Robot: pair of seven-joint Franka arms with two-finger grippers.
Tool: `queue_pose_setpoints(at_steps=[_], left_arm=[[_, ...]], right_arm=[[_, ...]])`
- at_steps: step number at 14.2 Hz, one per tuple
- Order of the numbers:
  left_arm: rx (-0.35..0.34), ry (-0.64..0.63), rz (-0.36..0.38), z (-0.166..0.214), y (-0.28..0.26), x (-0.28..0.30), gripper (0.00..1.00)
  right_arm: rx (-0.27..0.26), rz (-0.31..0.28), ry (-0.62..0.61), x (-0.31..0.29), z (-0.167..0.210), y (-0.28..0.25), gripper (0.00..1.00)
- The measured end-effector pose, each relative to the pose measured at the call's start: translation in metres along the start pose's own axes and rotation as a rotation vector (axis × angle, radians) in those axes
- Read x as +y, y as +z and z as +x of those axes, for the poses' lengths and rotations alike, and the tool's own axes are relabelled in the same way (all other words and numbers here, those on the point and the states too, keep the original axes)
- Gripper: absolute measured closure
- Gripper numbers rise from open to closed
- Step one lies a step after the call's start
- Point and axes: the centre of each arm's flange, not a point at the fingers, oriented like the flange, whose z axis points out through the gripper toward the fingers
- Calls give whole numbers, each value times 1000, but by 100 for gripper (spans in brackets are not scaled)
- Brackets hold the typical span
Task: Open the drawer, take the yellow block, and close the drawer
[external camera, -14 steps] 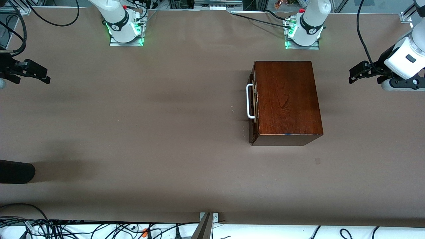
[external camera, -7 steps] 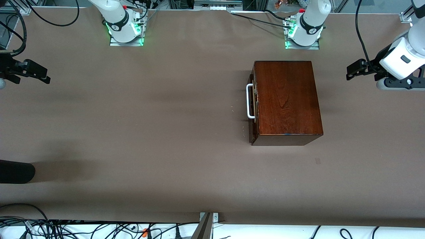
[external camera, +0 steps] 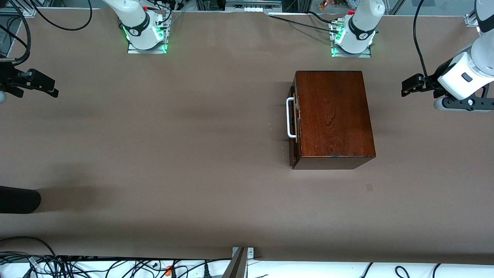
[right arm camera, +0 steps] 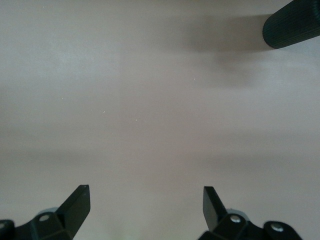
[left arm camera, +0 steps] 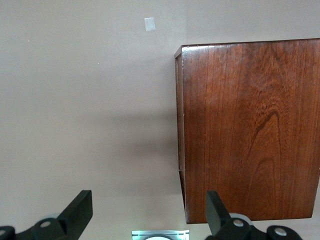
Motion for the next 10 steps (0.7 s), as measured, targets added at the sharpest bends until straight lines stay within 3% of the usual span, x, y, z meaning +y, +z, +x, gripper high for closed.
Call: queue_pose_setpoints(at_steps=[4,10], left_arm=[[-2,67,10,-1,1,40,0],[-63,139,25,22,47,198,0]], right_arm=[[0,0,0,0,0,0,0],[0,0,3,2,0,0,0]])
